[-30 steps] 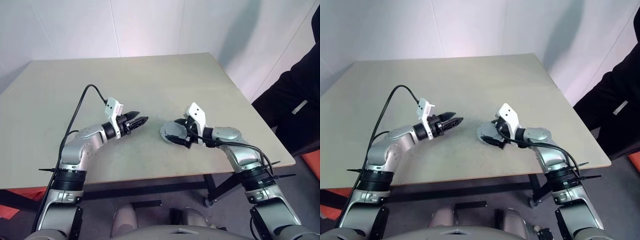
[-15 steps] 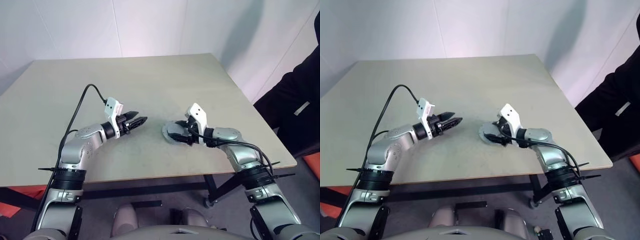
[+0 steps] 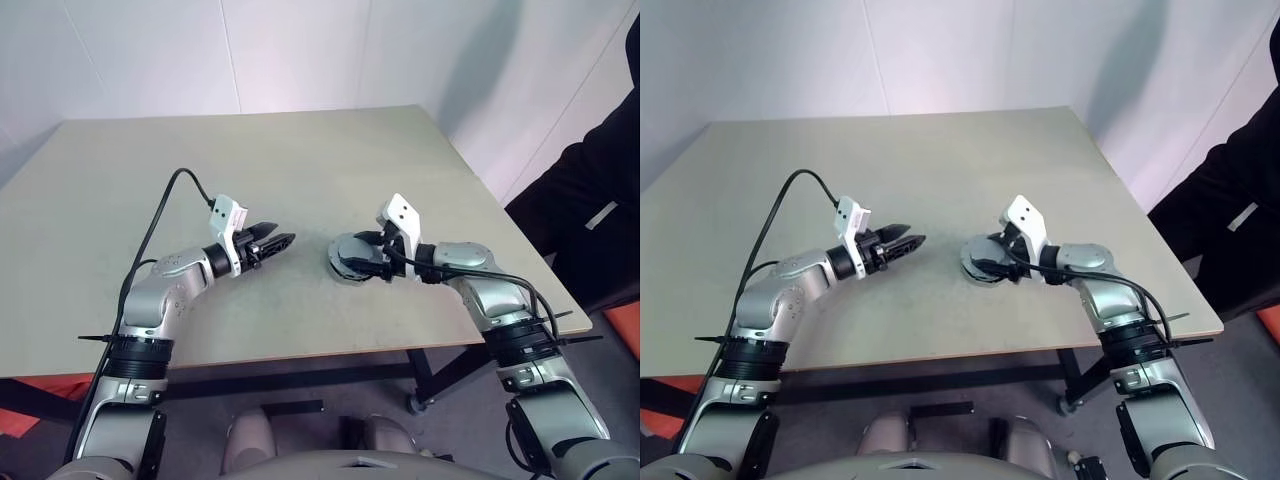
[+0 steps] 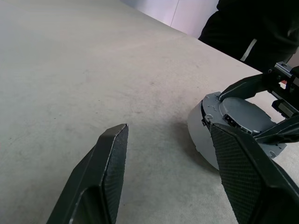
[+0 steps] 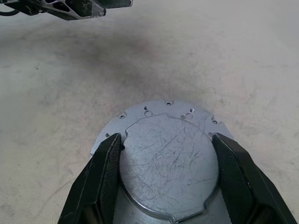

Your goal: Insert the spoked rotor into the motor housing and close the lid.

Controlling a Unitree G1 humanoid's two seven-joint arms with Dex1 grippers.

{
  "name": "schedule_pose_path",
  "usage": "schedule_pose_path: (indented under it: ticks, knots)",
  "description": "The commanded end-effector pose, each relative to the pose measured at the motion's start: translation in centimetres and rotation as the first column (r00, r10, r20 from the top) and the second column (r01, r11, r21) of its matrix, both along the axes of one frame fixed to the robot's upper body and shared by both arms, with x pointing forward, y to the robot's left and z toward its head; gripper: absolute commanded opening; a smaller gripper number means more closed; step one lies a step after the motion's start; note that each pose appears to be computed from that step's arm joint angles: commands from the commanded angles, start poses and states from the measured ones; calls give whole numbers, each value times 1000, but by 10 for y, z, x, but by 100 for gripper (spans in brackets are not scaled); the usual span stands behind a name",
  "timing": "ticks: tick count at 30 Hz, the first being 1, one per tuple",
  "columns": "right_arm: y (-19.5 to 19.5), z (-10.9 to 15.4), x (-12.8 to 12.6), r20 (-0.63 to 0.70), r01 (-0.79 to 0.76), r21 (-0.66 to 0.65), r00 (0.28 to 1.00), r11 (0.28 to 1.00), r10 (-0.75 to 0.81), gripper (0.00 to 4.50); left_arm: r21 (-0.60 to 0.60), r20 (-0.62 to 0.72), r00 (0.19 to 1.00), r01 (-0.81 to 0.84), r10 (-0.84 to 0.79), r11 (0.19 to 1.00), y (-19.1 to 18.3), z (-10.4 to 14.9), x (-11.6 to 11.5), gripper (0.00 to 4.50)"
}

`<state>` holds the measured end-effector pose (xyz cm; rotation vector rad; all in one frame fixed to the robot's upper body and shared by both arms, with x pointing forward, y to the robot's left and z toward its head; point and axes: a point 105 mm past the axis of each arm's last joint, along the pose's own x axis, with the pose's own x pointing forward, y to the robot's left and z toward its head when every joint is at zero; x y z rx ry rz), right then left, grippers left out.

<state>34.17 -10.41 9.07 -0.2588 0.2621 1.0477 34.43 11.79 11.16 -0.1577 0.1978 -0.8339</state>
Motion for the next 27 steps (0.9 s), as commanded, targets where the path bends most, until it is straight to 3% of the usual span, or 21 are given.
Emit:
schedule_pose_path:
  ticks: [1,27]
  knots:
    - [5,13,6,59,-14,16,998,1000,13,297,8,54,999,-3,2,1000,1,12,3,300]
    - [7,-11,21,34,-76,-78,996,994,78,297,14,48,999,-2,2,1000,0,10,1,300]
